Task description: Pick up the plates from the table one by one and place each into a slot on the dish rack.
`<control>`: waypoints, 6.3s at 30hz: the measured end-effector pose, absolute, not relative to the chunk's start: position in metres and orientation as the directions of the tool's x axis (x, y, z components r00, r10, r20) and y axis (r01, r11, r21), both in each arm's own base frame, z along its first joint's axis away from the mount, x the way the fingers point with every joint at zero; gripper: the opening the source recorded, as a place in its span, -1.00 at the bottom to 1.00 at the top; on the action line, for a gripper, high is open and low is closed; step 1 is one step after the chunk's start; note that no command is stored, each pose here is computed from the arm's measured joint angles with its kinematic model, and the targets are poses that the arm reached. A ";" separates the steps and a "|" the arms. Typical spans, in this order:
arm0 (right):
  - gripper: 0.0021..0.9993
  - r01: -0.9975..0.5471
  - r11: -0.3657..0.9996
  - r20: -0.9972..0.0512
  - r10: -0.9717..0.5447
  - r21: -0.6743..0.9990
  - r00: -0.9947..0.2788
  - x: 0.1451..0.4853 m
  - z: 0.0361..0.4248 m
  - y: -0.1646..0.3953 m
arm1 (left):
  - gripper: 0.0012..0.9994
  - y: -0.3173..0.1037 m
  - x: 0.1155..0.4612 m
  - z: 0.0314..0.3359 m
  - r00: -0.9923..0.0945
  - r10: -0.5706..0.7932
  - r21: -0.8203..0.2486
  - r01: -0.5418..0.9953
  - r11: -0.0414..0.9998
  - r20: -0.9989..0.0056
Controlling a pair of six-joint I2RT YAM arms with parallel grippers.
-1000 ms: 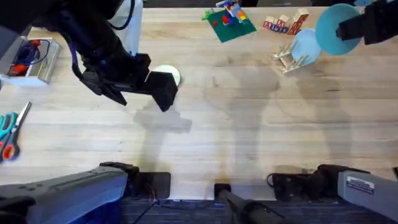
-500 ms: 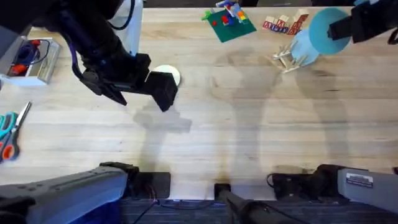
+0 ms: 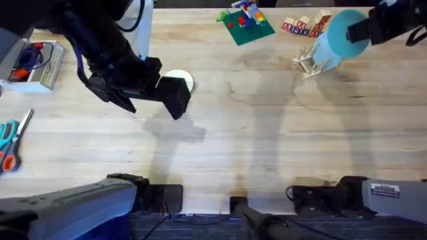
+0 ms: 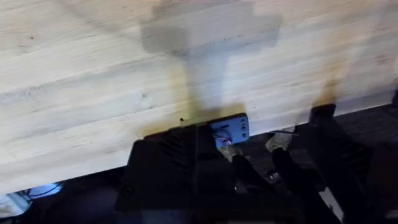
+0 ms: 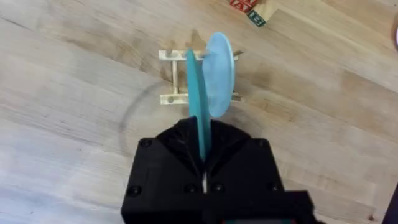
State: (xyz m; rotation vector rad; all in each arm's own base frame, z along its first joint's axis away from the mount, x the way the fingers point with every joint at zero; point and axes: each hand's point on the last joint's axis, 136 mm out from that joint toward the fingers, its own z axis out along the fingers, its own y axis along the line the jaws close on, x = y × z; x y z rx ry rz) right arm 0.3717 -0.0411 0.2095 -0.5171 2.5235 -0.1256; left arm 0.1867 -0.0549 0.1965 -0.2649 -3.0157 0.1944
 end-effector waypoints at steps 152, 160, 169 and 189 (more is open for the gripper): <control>0.28 -0.239 0.939 -0.627 -0.344 -0.249 -0.698 0.337 0.276 -0.038 | 0.99 -0.055 0.187 0.196 -0.979 0.180 -0.136 0.166 0.977 0.096; 0.53 -0.213 0.950 -0.641 -0.313 -0.230 -0.701 0.306 0.291 -0.033 | 0.99 -0.055 0.187 0.196 -0.979 0.180 -0.136 0.166 0.977 0.096; 0.84 -0.218 0.956 -0.596 -0.293 -0.196 -0.748 0.282 0.283 -0.030 | 0.99 -0.055 0.187 0.196 -0.979 0.180 -0.136 0.166 0.977 0.096; 0.91 -0.217 0.957 -0.594 -0.291 -0.194 -0.750 0.282 0.282 -0.030 | 0.99 -0.053 0.197 0.195 -0.982 0.181 -0.116 0.173 0.978 0.055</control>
